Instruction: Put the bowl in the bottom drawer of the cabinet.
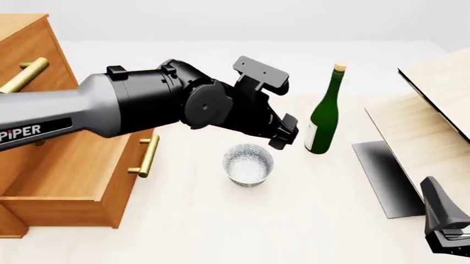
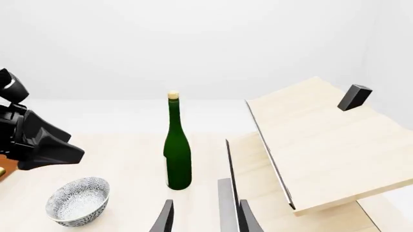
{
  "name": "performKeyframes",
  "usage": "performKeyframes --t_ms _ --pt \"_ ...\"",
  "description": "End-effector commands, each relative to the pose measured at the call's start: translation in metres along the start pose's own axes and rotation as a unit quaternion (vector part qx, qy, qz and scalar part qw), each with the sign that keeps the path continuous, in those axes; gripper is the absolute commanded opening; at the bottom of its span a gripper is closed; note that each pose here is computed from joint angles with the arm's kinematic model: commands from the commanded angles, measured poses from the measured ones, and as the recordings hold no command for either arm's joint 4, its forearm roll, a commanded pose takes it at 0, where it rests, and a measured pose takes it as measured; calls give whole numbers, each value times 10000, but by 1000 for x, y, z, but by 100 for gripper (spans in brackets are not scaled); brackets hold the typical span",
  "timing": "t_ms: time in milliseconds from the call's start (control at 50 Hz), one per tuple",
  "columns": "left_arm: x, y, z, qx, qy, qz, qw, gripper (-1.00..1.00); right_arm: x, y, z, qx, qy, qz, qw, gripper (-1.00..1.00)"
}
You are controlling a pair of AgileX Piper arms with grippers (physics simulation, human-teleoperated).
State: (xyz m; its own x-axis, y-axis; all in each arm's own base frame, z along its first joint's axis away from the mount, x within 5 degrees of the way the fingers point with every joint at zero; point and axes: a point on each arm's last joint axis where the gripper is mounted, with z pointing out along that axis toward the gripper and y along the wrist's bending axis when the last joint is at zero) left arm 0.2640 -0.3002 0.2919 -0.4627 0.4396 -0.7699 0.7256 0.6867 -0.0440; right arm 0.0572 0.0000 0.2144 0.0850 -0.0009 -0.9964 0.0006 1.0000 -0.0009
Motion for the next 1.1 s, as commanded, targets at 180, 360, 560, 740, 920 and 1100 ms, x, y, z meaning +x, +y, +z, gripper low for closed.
performKeyframes --t_ms 180,360,560,740,920,1100 --pt "8 4 26 -47 170 -210 9996 100 0 0 0 0 0 0 10000 100" --pt "14 2 38 -27 207 -293 9994 100 0 0 0 0 0 0 10000 100" --pt "18 8 45 -83 253 -399 9988 100 0 0 0 0 1 0 10000 100" --pt "22 9 54 -99 288 -496 9983 100 0 0 0 0 0 0 10000 100" --pt "45 16 83 -204 728 -760 9942 100 0 0 0 1 -1 0 10000 100" --pt "46 17 83 -212 739 -759 9941 100 0 0 0 -1 -1 0 10000 100"
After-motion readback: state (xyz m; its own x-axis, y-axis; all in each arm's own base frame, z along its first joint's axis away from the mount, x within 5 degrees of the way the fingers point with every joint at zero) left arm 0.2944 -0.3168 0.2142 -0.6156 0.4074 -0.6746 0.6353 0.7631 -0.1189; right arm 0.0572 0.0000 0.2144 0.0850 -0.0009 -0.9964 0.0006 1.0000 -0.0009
